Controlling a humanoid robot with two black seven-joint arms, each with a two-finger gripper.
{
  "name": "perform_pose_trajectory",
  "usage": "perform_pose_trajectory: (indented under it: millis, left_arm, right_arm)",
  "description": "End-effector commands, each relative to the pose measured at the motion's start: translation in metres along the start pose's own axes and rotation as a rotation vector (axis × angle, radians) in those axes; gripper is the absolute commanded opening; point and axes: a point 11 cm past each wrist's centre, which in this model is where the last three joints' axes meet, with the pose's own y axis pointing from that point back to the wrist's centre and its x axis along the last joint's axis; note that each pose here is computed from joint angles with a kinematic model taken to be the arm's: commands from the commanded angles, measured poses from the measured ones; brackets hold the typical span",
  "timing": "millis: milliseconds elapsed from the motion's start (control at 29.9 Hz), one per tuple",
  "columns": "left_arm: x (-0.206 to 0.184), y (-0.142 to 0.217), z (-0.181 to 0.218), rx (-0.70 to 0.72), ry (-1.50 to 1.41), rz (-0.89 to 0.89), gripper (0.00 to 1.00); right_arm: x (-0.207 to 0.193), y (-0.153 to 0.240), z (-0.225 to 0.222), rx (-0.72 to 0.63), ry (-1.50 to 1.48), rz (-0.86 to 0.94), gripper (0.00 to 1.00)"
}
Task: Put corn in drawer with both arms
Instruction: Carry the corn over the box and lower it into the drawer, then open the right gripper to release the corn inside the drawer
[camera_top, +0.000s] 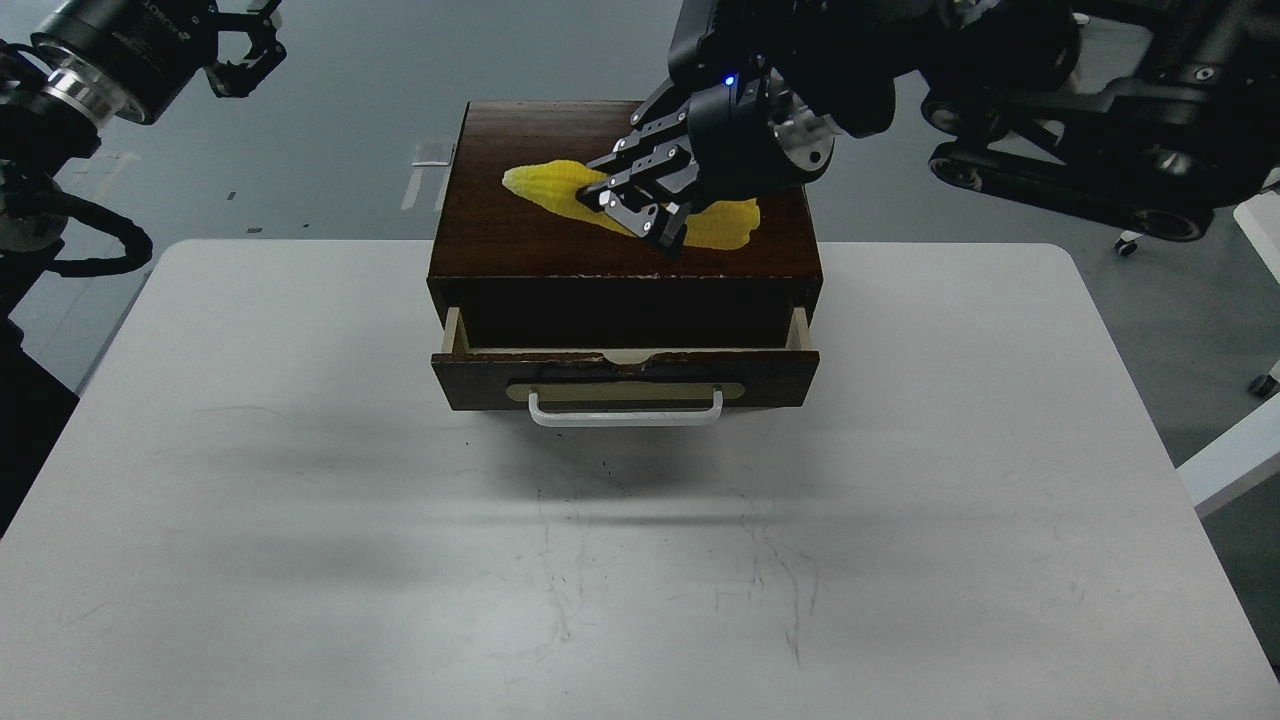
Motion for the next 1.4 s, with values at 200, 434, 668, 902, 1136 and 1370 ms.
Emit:
perform_pose_trajectory:
  millis: [200,434,668,902,1136,1370]
  left_arm:
    - [0.002,0.006,-0.024,0.02,0.06,0.02,0.98]
    - [0.002,0.005,-0.018,-0.002,0.069,0.022,0.98]
    - [0.002,0.004,-0.016,-0.009,0.072,0.022,0.98]
    - [0.004,0.005,-0.015,-0.01,0.067,0.024,0.98]
    - [0.005,0.006,-0.012,-0.013,0.063,0.027,0.98]
    - [0.006,0.006,-0.011,-0.015,0.062,0.028,0.98]
  right_arm:
    - [-0.028,-0.036,-0.035,0.096,0.114,-0.122,0.0]
    - [-0.045,-0.042,-0.037,0.107,0.082,-0.141,0.0]
    - [-0.05,-0.043,-0.029,0.084,0.068,-0.147,0.0]
    - [-0.053,-0.043,-0.028,0.083,0.061,-0.148,0.15]
    - [-0.058,-0.044,-0.03,0.089,0.034,-0.147,0.53]
    - [-0.055,-0.043,-0.028,0.084,0.025,-0.131,0.68]
